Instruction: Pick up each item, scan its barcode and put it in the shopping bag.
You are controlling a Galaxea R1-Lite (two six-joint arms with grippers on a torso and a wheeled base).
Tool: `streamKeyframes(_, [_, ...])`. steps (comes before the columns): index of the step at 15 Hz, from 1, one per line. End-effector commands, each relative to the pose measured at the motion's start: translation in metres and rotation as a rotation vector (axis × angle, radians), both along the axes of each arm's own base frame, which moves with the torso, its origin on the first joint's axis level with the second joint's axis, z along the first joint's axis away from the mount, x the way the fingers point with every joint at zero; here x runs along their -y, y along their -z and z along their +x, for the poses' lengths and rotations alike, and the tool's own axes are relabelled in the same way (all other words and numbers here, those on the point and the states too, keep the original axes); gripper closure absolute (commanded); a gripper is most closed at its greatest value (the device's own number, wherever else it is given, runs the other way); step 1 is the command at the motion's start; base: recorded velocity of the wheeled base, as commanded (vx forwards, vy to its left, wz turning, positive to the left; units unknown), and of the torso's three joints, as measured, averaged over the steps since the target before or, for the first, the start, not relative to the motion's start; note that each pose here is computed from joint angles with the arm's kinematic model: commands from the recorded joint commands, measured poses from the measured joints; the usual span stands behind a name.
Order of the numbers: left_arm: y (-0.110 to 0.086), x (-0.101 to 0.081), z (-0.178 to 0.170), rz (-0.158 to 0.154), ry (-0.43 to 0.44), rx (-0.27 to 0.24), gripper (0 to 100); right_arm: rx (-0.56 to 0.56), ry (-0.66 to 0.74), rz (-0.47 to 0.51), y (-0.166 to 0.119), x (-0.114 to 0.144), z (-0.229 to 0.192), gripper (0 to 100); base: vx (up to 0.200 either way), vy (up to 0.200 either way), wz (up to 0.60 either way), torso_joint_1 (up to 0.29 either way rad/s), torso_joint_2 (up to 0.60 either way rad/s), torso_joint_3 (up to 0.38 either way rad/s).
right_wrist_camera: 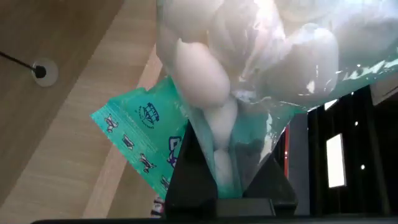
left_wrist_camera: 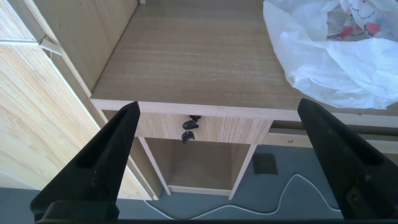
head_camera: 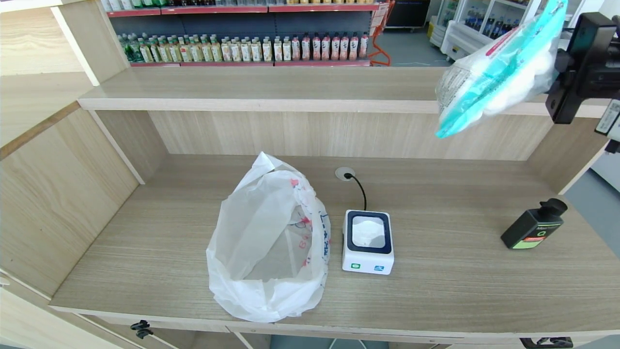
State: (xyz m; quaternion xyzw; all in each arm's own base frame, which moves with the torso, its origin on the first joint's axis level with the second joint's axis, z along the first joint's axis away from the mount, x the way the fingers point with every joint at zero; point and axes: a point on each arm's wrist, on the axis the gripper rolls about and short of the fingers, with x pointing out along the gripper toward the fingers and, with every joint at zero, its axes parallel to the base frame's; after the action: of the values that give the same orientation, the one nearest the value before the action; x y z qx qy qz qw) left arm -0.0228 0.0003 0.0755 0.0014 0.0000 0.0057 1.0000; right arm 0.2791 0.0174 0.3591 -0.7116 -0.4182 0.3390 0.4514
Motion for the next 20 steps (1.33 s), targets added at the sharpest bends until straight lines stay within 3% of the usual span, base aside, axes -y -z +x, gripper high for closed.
streamKeyframes(1, [0.000, 0.000, 0.000, 0.000, -0.001, -0.002, 0, 0.106, -0.157, -0.013, -0.008, -0.021, -0.020, 100, 0.000, 0.000, 0.00, 0.000, 0.00, 0.000])
streamKeyframes(4, [0.000, 0.000, 0.000, 0.000, -0.001, 0.000, 0, 0.308, -0.333, -0.013, -0.026, -0.051, -0.032, 100, 0.000, 0.000, 0.00, 0.000, 0.00, 0.000])
streamKeyframes(5, [0.000, 0.000, 0.000, 0.000, -0.001, 0.000, 0, 0.336, -0.347, -0.013, -0.027, -0.053, -0.032, 100, 0.000, 0.000, 0.00, 0.000, 0.00, 0.000])
streamKeyframes(7, [0.000, 0.000, 0.000, 0.000, -0.001, 0.000, 0, 0.548, -0.418, -0.027, -0.036, -0.053, -0.032, 100, 0.000, 0.000, 0.00, 0.000, 0.00, 0.000])
streamKeyframes(12, [0.000, 0.000, 0.000, 0.000, -0.001, 0.000, 0, 0.885, -0.488, -0.040, -0.052, -0.051, -0.027, 100, 0.000, 0.000, 0.00, 0.000, 0.00, 0.000])
streamKeyframes(20, [0.000, 0.000, 0.000, 0.000, -0.001, 0.000, 0, 0.985, -0.617, -0.028, -0.035, -0.048, -0.047, 100, 0.000, 0.000, 0.00, 0.000, 0.00, 0.000])
